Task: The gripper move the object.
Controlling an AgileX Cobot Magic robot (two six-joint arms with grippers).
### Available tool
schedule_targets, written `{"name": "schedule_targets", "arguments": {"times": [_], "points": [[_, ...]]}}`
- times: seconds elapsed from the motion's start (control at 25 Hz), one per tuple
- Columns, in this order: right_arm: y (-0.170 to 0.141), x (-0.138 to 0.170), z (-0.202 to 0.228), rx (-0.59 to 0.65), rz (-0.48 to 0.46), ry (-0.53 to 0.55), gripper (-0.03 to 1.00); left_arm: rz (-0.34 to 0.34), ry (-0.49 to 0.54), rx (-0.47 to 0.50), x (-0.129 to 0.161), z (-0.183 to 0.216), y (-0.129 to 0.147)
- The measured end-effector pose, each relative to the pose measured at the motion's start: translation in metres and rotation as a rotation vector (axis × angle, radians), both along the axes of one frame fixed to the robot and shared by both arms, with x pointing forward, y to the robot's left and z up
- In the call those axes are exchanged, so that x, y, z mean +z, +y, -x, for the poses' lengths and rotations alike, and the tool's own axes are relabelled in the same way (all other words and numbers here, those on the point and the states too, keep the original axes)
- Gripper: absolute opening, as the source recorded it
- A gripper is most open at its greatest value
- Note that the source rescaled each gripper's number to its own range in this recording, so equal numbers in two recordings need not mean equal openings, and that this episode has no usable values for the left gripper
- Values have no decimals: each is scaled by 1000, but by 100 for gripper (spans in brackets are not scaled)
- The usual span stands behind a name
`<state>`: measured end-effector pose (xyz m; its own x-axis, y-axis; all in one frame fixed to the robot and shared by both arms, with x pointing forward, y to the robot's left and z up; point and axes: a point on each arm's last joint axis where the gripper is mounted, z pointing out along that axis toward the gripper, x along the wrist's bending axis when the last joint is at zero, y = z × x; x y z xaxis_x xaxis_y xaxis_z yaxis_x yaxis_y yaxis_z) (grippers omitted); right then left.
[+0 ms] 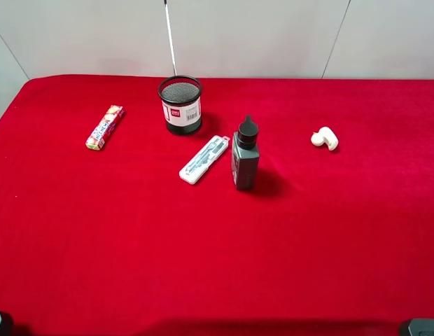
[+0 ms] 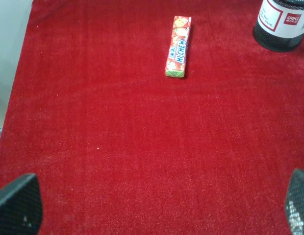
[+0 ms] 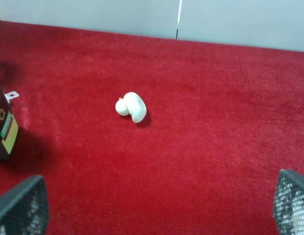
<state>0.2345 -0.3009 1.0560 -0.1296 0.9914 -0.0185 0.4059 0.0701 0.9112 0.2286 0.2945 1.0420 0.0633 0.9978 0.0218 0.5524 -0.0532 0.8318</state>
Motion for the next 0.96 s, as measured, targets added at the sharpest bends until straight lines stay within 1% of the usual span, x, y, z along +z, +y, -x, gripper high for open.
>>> {"name": "schedule_targets", "arguments": {"times": [0.2, 0.96], "points": [[0, 0, 0, -54, 1, -1, 100, 0, 0, 0, 0, 0, 0], [0, 0, 0, -61, 5, 0, 100, 0, 0, 0, 0, 0, 0]]}}
